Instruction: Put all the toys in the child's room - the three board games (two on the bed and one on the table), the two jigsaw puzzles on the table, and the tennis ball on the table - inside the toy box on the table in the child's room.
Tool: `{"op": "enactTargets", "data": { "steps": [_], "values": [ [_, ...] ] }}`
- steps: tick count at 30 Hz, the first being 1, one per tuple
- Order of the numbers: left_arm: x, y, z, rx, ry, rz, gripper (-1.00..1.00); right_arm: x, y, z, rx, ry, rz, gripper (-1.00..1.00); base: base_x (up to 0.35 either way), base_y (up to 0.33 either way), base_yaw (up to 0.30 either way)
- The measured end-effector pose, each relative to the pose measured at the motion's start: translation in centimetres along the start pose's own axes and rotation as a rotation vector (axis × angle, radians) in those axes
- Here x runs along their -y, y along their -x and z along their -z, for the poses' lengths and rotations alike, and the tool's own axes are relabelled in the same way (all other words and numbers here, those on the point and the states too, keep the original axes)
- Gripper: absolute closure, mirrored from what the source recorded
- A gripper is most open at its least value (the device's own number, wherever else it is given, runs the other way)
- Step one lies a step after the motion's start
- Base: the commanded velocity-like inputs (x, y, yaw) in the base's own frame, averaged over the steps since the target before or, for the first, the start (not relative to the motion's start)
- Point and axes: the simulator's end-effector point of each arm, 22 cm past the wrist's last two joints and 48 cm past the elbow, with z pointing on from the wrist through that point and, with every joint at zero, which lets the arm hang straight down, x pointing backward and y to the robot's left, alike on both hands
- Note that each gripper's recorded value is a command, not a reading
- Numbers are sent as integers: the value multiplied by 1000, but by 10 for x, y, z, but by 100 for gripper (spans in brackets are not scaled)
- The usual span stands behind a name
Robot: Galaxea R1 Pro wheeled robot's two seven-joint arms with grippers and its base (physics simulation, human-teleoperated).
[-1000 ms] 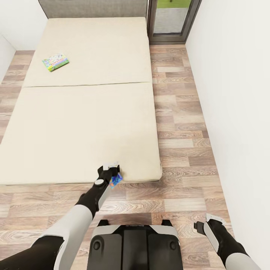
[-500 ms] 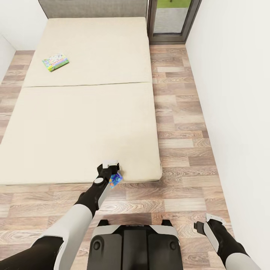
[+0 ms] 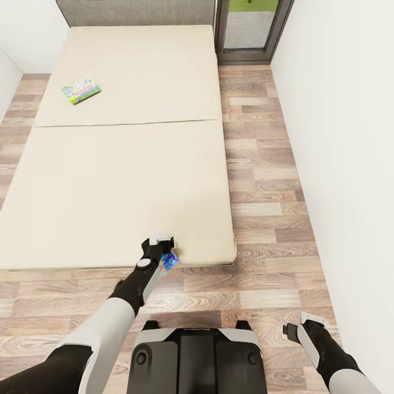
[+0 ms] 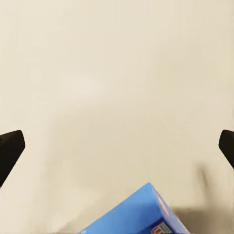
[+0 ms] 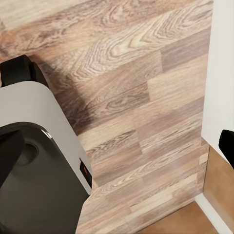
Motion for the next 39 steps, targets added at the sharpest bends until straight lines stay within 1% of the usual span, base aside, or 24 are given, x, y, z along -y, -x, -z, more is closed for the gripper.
{"op": "enactTargets", "data": {
  "steps": [4, 8, 12, 23, 25, 27, 30, 32, 33, 37, 38, 39],
  "values": [
    [0, 19, 0, 37, 0, 6, -100, 0, 0, 0, 0, 0, 0, -100, 0, 0, 0],
    [0, 29, 1, 54, -1, 9, -100, 0, 0, 0, 0, 0, 0, -100, 0, 0, 0],
    [0, 30, 1, 52, -1, 9, -100, 0, 0, 0, 0, 0, 0, -100, 0, 0, 0],
    [0, 34, 1, 18, -5, 3, -100, 0, 0, 0, 0, 0, 0, -100, 0, 0, 0],
    [1, 36, 1, 5, -7, 0, -100, 0, 0, 0, 0, 0, 0, -100, 0, 0, 0],
    [1, 37, 2, -22, -8, -4, -100, 0, 0, 0, 0, 0, 0, -100, 0, 0, 0],
    [1, 36, 4, -83, -10, -14, -100, 0, 0, 0, 0, 0, 0, -100, 0, 0, 0],
    [1, 35, 6, -110, -11, -17, -100, 0, 0, 0, 0, 1, 0, -100, 0, 0, 0],
    [0, 34, 7, -137, -11, -21, -100, 0, 0, 0, 0, 1, 0, -100, 0, 0, 0],
    [0, 31, 12, -196, -14, -28, -100, 0, 0, 0, 0, 1, 0, -100, 0, 0, 0],
    [2, 30, 14, -226, -23, -30, -100, 0, 0, 0, 1, 1, 0, -100, 0, 0, 0],
    [4, 29, 16, -242, -33, -29, -100, 0, 0, 0, 1, 1, 0, -100, 0, 0, 0]
  ]
}}
